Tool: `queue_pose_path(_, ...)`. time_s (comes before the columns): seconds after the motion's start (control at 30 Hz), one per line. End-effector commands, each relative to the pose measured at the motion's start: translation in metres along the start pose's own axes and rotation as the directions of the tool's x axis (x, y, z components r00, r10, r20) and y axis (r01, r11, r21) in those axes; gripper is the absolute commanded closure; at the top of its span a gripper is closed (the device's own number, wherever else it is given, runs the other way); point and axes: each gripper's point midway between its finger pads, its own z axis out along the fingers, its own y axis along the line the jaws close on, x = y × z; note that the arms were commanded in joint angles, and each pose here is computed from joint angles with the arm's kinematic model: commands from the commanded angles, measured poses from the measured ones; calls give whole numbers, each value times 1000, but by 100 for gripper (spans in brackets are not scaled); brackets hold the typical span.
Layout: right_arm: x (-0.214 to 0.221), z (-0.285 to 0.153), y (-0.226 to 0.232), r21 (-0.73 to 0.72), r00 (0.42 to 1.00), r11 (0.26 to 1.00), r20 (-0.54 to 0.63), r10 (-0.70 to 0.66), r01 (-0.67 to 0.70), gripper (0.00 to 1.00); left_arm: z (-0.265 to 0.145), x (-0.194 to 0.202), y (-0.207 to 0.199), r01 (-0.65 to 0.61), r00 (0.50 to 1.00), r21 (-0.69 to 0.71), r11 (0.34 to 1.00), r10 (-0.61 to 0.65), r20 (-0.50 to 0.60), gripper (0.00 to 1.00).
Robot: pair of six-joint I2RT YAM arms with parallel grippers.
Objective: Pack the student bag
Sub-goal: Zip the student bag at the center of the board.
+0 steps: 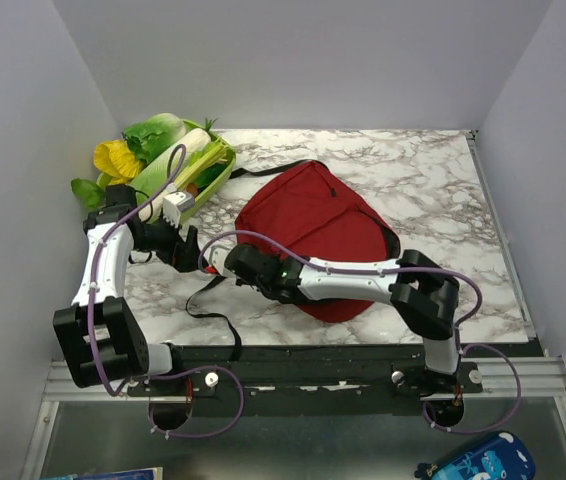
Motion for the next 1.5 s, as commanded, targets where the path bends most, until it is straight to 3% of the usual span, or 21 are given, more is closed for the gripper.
queue_pose_path(0.0, -21, -35, -19, -28, 977, 984, 114, 179, -177, 99, 12, -21, -23, -165, 985, 62, 984, 162, 58, 1)
queue_pose_path(0.17, -29, -63, -33, -69, 918, 942, 213, 335, -328, 99, 40, -27, -41, -277, 961, 131, 952, 275, 31, 1)
queue_pose_path(0.4, -12, -86, -32, -97, 861, 892, 235, 452, -442, 99, 69, -29, -67, -395, 918, 226, 890, 393, 59, 1)
queue_pose_path(0.63, -4, -100, -35, -104, 818, 854, 249, 518, -509, 99, 87, -42, -91, -623, 783, 211, 754, 601, 162, 1)
queue_pose_path(0.83, -6, -106, -42, -101, 793, 833, 262, 550, -545, 99, 107, -41, -104, -711, 702, 209, 671, 690, 176, 1)
queue_pose_path(1.1, -10, -115, -41, -132, 753, 800, 278, 597, -586, 99, 135, -36, -105, -679, 733, 243, 693, 661, 163, 1)
queue_pose_path(1.33, -11, -114, -36, -152, 734, 781, 271, 623, -606, 99, 152, -43, -98, -699, 715, 146, 700, 680, 162, 1)
queue_pose_path(1.47, -12, -118, -36, -161, 720, 771, 281, 634, -616, 99, 163, -31, -103, -705, 708, 179, 686, 694, 133, 1)
